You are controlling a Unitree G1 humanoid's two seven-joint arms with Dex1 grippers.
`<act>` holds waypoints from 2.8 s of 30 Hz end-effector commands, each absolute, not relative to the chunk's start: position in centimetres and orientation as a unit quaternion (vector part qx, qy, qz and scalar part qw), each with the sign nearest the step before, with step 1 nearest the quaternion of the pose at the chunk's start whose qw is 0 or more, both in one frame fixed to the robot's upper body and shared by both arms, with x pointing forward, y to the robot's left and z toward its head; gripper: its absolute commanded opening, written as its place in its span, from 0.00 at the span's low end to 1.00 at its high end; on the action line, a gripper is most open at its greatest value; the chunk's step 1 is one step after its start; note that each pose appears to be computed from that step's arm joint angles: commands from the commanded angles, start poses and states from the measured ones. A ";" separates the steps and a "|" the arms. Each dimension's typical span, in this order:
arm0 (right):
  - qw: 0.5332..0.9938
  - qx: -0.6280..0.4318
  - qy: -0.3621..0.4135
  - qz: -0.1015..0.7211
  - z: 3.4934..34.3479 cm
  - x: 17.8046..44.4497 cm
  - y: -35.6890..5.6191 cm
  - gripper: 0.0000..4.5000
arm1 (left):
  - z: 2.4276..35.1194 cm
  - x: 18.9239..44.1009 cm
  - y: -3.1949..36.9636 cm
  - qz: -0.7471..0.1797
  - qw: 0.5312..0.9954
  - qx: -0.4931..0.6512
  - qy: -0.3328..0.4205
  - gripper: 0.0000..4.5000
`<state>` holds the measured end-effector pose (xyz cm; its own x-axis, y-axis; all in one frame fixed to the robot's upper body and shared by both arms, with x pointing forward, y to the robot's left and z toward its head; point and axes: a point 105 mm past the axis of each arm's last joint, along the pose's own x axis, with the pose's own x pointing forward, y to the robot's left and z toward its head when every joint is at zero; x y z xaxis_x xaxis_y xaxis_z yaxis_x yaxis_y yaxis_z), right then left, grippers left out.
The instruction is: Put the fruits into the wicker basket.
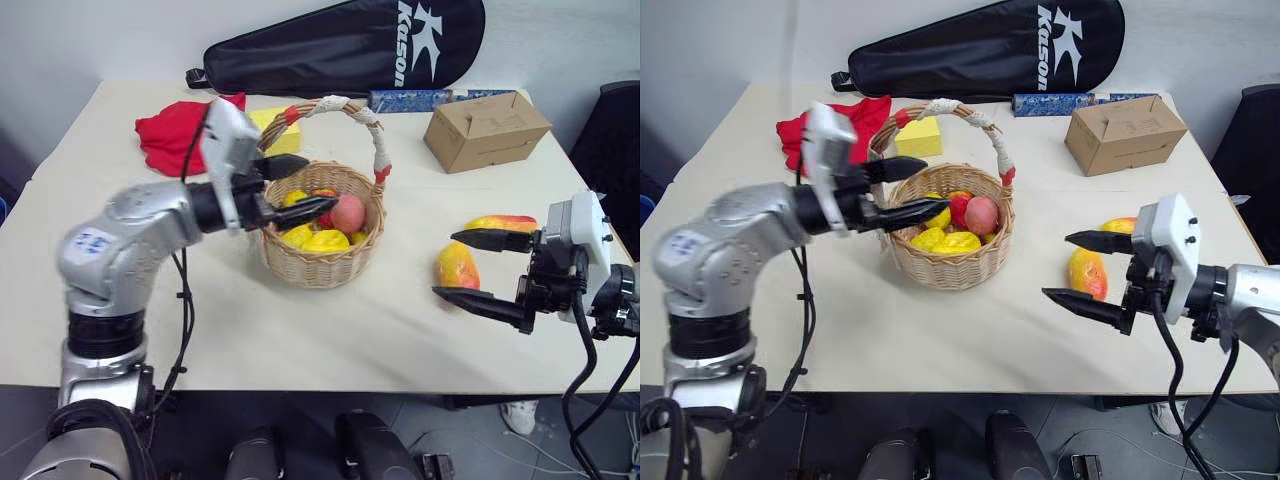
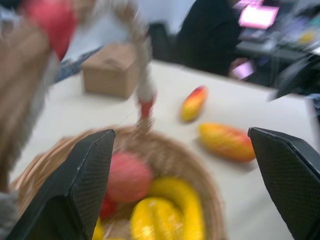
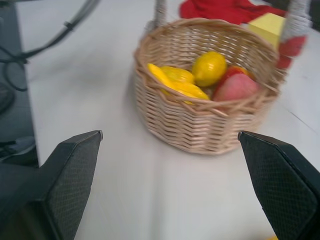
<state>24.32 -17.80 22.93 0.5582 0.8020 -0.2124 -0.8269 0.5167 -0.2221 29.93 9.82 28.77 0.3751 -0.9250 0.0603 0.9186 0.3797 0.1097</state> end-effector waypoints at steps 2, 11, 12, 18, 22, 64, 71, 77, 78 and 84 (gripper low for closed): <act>0.922 -0.141 0.066 0.355 21.9 26.8 -20.6 1.00 | 29.9 24.9 12.0 -0.654 0.752 0.052 -0.062 0.99; 0.971 -0.079 0.127 0.185 16.6 30.9 -22.5 1.00 | 29.5 24.0 14.5 -0.683 0.716 0.145 -0.022 0.99; 0.974 -0.070 0.129 0.173 16.1 31.2 -22.6 1.00 | 29.8 24.2 14.4 -0.683 0.715 0.147 -0.028 0.99; 0.978 -0.057 0.143 0.144 14.3 32.0 -22.6 1.00 | 30.1 24.7 14.2 -0.681 0.715 0.155 -0.036 0.99; 0.976 -0.057 0.155 0.141 13.0 32.1 -22.5 0.96 | 30.2 24.9 13.9 -0.680 0.715 0.155 -0.041 1.00; 0.899 -0.050 -0.027 0.434 29.0 30.8 -12.4 1.00 | 30.8 26.1 14.2 -0.654 0.740 0.150 -0.058 1.00; 0.904 -0.321 0.058 0.277 27.0 34.7 -22.7 1.00 | 30.9 26.3 13.8 -0.655 0.737 0.153 -0.068 1.00; 0.814 -0.506 0.109 0.262 23.4 38.7 -25.8 1.00 | 31.0 26.3 13.7 -0.649 0.740 0.158 -0.077 1.00; 0.793 -0.534 0.116 0.268 22.8 39.0 -26.0 1.00 | 31.1 26.3 13.7 -0.648 0.741 0.158 -0.078 1.00; 0.719 -0.623 0.133 0.277 20.4 41.7 -26.0 1.00 | 31.4 26.2 13.9 -0.639 0.746 0.164 -0.086 1.00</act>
